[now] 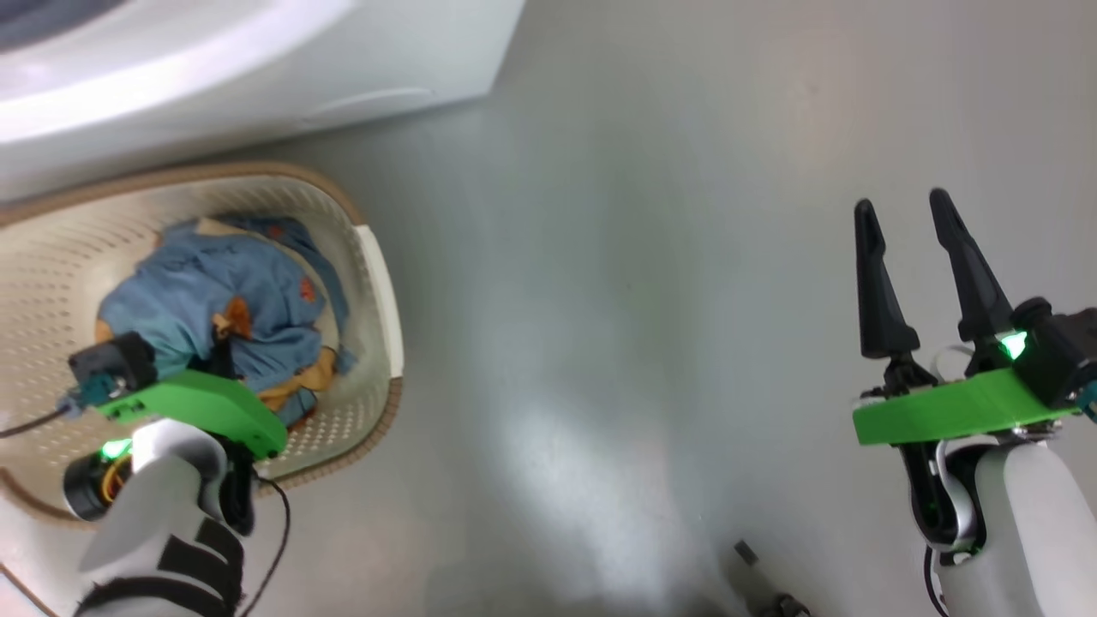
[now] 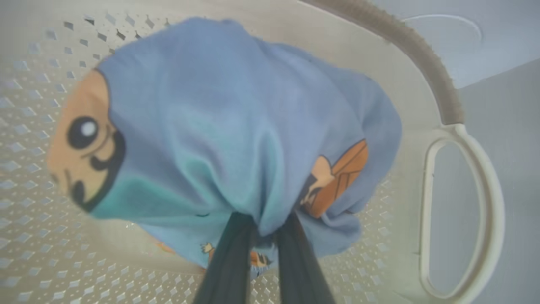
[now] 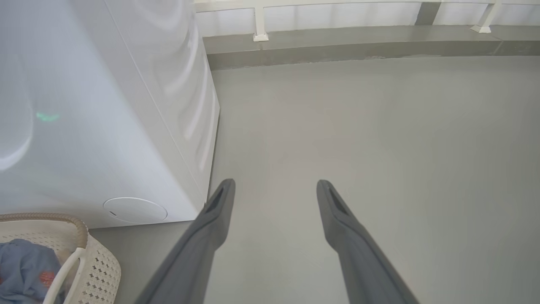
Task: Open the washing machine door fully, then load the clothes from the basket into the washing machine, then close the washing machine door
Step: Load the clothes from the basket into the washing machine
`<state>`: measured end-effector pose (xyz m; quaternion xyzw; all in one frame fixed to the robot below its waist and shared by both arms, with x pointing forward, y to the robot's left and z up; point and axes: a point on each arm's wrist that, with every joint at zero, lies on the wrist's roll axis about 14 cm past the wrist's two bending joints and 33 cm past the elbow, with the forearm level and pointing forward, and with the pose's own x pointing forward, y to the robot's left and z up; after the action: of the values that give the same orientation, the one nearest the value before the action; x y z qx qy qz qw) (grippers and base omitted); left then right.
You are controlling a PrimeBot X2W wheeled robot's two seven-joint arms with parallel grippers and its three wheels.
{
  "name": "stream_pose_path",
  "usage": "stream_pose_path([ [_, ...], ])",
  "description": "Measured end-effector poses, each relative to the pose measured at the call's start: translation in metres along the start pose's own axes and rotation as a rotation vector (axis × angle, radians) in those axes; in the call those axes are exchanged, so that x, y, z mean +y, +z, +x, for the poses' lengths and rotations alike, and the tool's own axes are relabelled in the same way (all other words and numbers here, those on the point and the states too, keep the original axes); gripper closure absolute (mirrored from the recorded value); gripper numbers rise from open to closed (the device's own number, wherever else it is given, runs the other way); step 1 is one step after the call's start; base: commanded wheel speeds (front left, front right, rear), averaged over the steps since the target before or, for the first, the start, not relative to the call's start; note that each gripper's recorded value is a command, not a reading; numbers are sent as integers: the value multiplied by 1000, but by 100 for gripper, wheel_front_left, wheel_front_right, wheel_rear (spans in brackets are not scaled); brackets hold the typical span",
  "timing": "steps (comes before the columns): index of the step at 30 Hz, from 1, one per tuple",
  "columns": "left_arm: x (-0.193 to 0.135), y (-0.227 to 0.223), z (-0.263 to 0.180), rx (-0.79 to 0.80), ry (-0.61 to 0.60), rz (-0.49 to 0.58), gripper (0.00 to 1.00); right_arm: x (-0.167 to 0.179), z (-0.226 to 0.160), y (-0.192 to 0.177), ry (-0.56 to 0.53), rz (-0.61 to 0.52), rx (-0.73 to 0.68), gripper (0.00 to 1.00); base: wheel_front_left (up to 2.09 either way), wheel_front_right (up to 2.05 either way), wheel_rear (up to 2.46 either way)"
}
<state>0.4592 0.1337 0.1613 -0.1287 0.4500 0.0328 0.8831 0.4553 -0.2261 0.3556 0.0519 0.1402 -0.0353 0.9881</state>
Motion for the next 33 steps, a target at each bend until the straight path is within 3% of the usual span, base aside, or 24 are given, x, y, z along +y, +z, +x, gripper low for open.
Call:
stream_pose_path([
  [18, -32, 101, -123, -457, -140, 45, 100, 18, -62, 45, 44, -19, -46, 0, 0, 0, 0],
  [33, -17, 117, -230, -702, -130, 32, 100, 38, -112, 83, 109, -28, -125, 0, 0, 0, 0],
])
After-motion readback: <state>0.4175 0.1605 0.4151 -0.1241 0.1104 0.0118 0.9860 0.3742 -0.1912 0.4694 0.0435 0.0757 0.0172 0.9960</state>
